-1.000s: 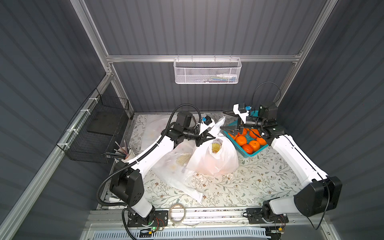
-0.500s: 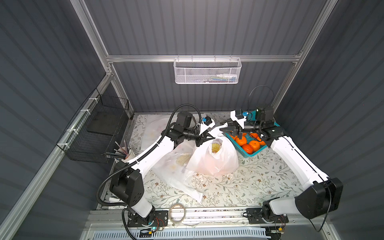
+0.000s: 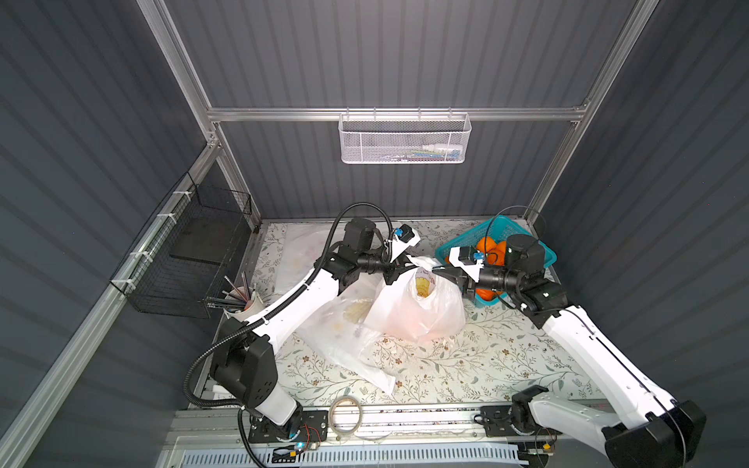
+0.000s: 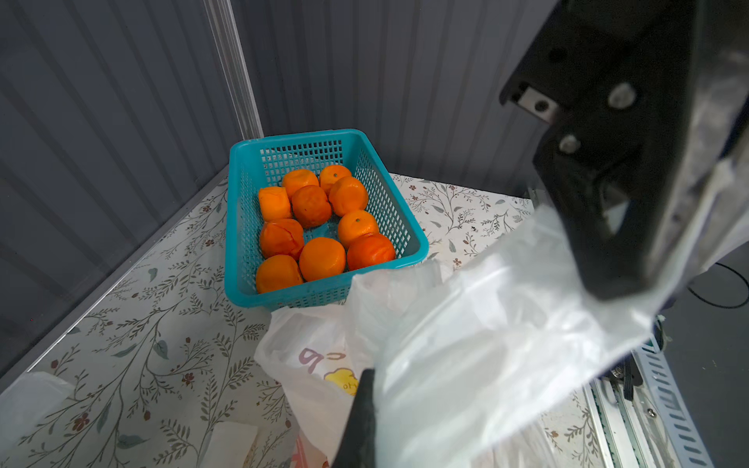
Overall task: Place the oranges into plastic bags & tie knots
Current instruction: Tie the plastic bag at the center of the board.
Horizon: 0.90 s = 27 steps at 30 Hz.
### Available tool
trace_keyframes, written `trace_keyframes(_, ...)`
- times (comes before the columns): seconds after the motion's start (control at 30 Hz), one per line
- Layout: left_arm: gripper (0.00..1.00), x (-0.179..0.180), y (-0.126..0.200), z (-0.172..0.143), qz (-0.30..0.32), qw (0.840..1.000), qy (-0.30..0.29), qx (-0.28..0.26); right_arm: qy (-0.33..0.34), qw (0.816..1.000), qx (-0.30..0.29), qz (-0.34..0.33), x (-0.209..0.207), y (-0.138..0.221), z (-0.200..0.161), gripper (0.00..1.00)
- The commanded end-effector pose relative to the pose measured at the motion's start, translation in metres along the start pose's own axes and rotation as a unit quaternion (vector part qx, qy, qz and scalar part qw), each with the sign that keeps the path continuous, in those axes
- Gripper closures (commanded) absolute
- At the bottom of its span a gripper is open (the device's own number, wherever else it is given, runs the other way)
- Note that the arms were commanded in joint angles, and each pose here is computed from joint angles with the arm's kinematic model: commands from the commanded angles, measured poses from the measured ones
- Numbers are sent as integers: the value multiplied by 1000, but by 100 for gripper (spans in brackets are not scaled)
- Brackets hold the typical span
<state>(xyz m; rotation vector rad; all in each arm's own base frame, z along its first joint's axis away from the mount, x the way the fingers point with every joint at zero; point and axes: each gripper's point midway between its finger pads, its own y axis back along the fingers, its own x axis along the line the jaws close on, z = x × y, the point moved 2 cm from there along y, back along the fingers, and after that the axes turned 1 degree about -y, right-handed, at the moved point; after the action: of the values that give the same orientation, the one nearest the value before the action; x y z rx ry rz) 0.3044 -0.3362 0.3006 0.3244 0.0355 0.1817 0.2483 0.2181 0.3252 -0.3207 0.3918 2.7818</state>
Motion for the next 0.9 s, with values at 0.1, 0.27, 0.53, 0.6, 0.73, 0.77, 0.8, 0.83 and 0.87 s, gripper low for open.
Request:
trace_keyframes(0.1,100,10,11,6,38,999,0,-13,-65,996,57,-11,11,-18,-50,100)
trace_keyframes(0.27,100,7,11,4,33,999,-15,-14,-82,996,28,16,20,-17,-38,93)
trace_keyframes(0.53,100,2,9,1,14,999,-37,-13,-22,997,-62,-32,3,32,49,57)
trace_keyframes(0.6,100,2,8,-1,12,999,-35,-11,-21,995,-74,-67,-14,43,64,54)
trace_keyframes(0.73,100,1,7,-1,7,999,-36,-11,-36,990,-67,-122,-51,53,77,54)
trace_keyframes(0.77,100,1,7,-1,5,999,-37,-11,-40,990,-54,-122,-56,49,74,54)
trace_keyframes(0.8,100,0,7,-2,5,999,-37,-10,-43,991,-42,-120,-60,46,71,54)
trace_keyframes(0.83,100,0,7,-2,5,999,-38,-10,-51,991,-30,-120,-66,41,64,54)
trace_keyframes(0.87,100,0,8,-1,5,999,-40,-10,-59,992,-17,-114,-71,34,56,54)
